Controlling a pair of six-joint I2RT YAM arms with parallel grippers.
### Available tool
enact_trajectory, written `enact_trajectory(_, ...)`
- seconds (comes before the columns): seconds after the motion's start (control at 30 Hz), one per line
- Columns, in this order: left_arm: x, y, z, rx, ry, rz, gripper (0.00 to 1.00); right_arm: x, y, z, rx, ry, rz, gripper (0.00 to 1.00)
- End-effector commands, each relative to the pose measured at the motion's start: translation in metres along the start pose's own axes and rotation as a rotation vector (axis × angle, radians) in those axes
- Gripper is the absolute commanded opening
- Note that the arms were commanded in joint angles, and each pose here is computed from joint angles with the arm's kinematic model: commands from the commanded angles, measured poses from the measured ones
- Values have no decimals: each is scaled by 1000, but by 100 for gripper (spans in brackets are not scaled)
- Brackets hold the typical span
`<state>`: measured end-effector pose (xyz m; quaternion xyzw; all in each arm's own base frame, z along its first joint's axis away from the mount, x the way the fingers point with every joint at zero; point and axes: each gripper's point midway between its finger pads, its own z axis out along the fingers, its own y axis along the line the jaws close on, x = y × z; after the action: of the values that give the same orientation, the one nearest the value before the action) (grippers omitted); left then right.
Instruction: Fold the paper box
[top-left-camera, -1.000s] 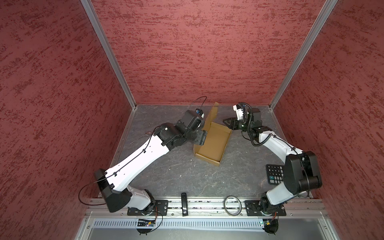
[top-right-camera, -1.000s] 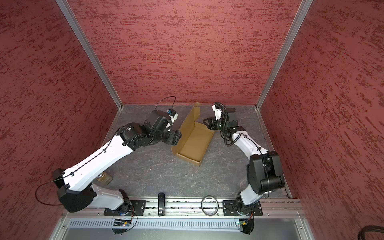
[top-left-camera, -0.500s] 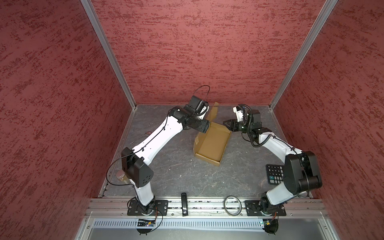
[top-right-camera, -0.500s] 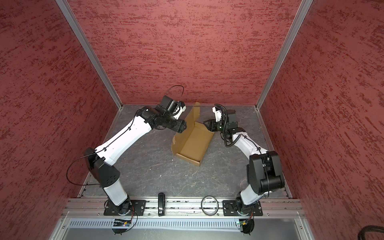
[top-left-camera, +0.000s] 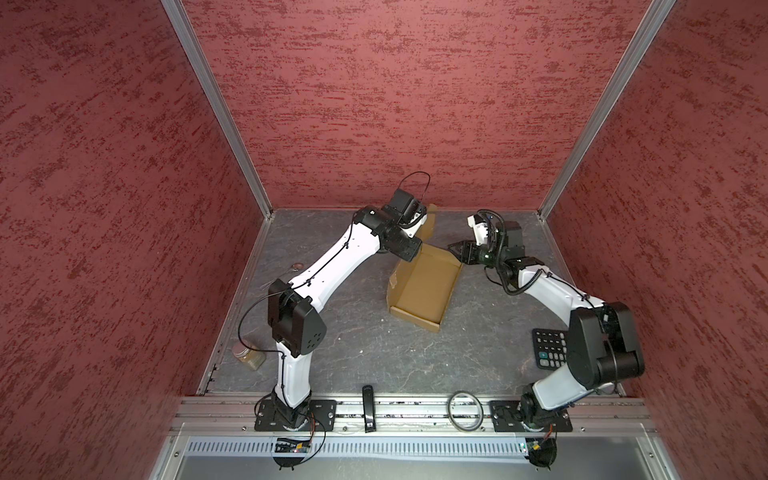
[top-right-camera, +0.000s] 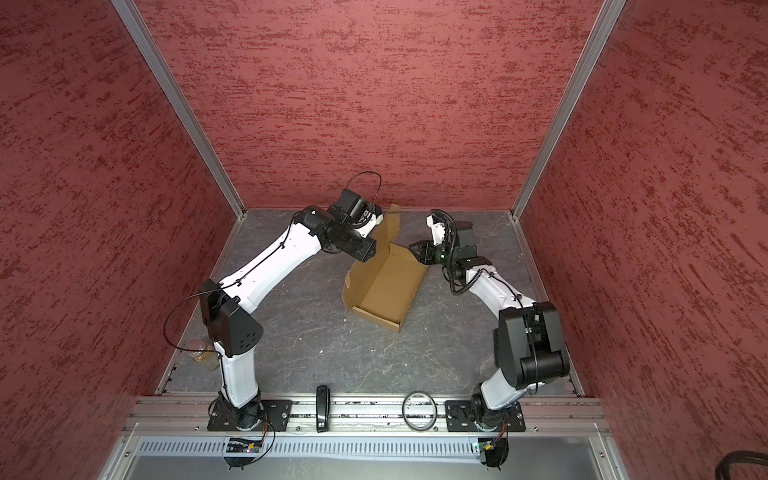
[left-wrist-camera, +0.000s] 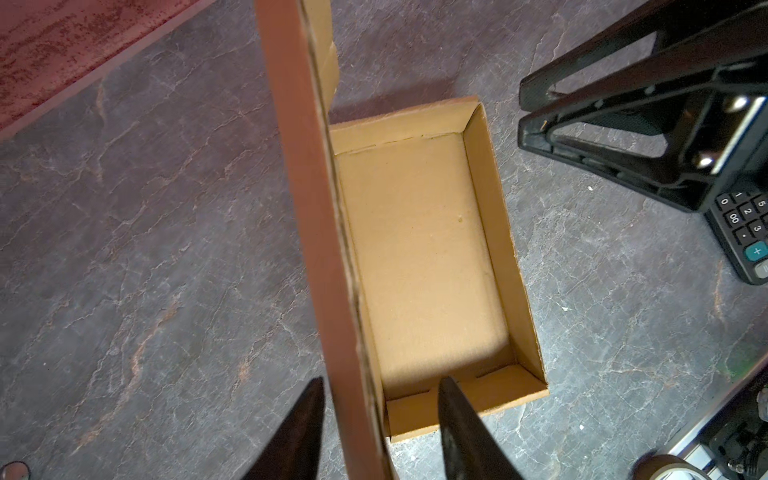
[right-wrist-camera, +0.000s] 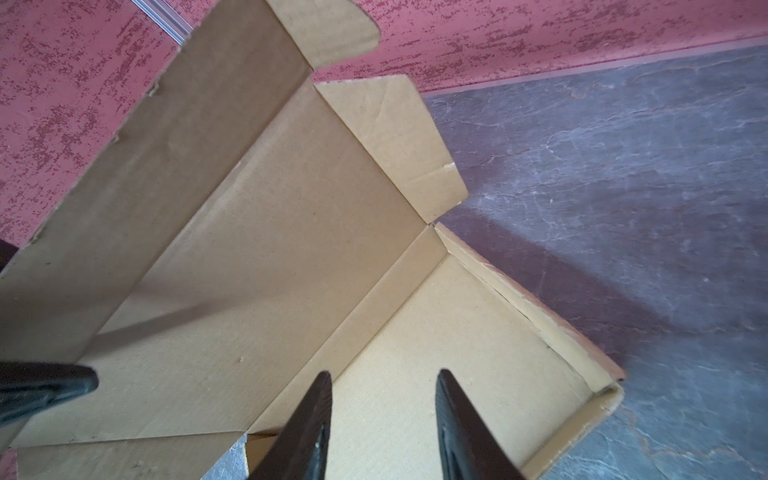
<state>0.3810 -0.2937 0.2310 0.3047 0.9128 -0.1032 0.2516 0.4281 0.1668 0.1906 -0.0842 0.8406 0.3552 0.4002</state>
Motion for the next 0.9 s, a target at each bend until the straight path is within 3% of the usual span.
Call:
enact_trajectory(0.0, -2, 7, 3, -26, 2, 35, 40, -7, 3, -1, -24, -20, -20, 41)
enact_trajectory(0.23, -3, 13, 1, -41, -7, 45, 29, -10, 3, -1, -23, -21, -22, 41)
enact_trajectory(0.87, -10, 23, -7, -57, -45, 168, 18, -20, -1, -12, 21, -46, -20, 39)
